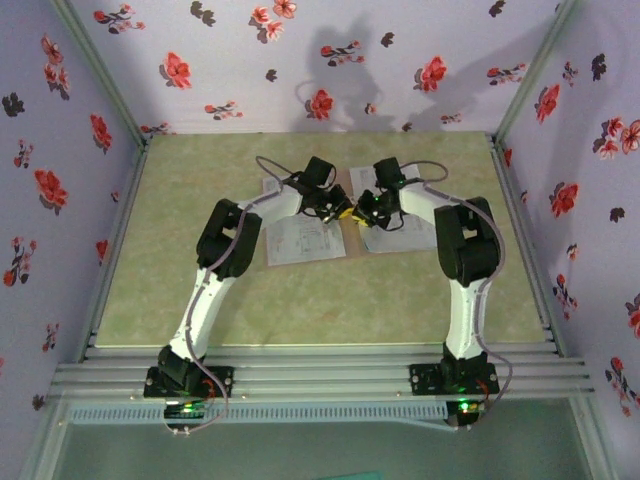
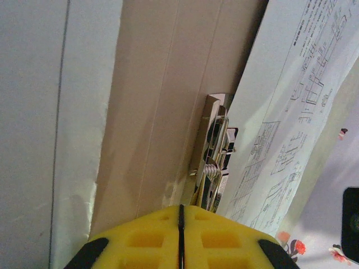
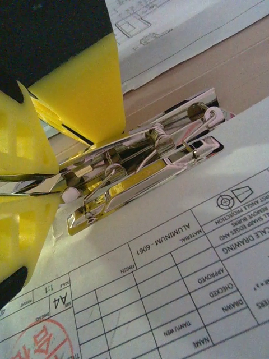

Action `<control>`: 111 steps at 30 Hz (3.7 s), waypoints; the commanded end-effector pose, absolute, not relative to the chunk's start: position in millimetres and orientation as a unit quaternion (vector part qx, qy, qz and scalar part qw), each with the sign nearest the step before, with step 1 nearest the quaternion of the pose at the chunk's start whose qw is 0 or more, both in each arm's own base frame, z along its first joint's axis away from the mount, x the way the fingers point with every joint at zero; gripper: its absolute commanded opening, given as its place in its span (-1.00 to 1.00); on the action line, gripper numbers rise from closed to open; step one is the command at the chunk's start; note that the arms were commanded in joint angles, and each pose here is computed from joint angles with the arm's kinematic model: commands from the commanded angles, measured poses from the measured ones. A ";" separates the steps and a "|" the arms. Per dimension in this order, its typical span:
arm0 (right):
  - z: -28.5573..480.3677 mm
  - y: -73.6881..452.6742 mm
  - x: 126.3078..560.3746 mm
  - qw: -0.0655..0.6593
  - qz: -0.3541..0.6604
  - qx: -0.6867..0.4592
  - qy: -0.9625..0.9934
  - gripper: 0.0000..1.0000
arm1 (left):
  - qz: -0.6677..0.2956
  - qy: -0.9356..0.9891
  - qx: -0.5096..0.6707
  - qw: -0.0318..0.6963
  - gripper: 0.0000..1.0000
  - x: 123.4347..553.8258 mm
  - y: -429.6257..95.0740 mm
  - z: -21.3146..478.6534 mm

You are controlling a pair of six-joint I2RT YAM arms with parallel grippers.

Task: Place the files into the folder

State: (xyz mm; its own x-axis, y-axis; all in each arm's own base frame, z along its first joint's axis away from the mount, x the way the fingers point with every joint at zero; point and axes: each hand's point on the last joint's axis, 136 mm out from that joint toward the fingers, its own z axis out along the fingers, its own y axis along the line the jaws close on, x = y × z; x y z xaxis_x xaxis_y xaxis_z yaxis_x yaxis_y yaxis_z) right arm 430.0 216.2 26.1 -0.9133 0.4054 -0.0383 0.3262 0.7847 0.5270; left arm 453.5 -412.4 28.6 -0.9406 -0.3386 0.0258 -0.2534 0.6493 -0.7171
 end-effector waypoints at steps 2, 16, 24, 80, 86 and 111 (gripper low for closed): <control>-59.7 159.6 347.9 -0.053 0.047 0.190 0.979 -0.74 | -0.307 0.938 -0.158 -0.033 -0.83 393.2 -414.5 -47.4; -54.0 152.1 349.1 -0.042 -0.031 0.137 0.989 -0.64 | -0.304 0.938 -0.162 -0.042 -0.83 389.7 -413.7 -53.5; -65.4 157.3 344.2 -0.058 -0.018 0.150 0.987 -0.81 | -0.315 0.935 -0.161 -0.033 -0.84 395.5 -416.3 -41.0; 36.0 208.9 371.5 0.053 0.243 0.240 0.938 -0.67 | -0.317 0.923 -0.213 0.048 0.04 333.3 -205.7 82.7; 17.4 211.6 366.6 0.028 0.234 0.252 0.939 -0.67 | -0.304 0.928 -0.211 0.038 0.11 326.0 -188.5 61.2; -50.4 165.2 297.8 -0.067 0.014 0.194 0.979 -0.80 | -0.239 0.954 -0.180 0.031 0.23 333.9 -172.3 36.4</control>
